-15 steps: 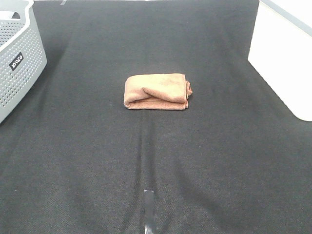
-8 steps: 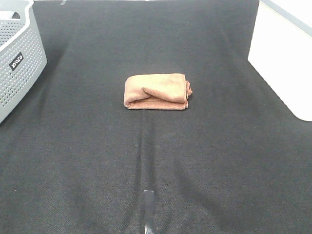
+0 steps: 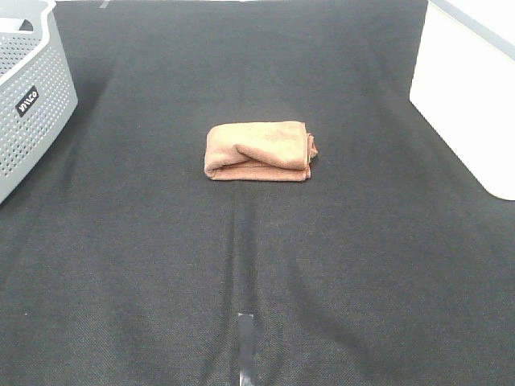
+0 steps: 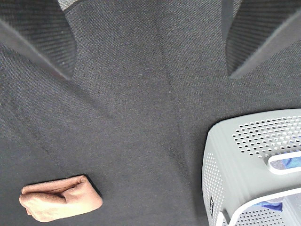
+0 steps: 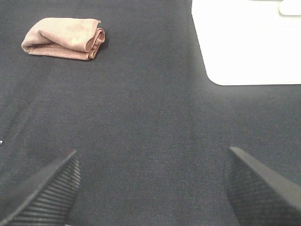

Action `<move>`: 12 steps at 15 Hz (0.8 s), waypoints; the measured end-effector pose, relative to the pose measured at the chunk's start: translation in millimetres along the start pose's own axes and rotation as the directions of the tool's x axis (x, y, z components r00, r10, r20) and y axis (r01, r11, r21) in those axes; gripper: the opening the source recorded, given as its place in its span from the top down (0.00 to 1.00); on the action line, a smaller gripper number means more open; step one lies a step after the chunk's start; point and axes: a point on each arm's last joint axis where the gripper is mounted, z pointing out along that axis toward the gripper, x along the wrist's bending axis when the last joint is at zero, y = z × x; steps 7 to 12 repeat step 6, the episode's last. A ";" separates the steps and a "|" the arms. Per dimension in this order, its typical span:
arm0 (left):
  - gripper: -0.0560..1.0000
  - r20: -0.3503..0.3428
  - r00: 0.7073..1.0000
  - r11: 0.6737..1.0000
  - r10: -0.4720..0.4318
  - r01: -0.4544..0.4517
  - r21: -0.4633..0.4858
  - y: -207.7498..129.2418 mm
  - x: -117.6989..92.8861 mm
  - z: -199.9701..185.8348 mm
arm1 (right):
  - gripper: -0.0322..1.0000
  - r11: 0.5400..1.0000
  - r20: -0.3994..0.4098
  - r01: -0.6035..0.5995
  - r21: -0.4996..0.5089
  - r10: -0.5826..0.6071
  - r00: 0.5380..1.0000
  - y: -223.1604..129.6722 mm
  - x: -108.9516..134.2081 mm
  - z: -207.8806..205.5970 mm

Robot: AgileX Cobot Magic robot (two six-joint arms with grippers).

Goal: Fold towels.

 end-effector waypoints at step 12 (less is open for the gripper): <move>0.17 0.000 1.000 1.000 0.000 0.000 0.000 0.0 0.0 0.0 | 0.21 1.000 0.000 0.000 0.000 0.000 1.000 0.0 0.0 0.0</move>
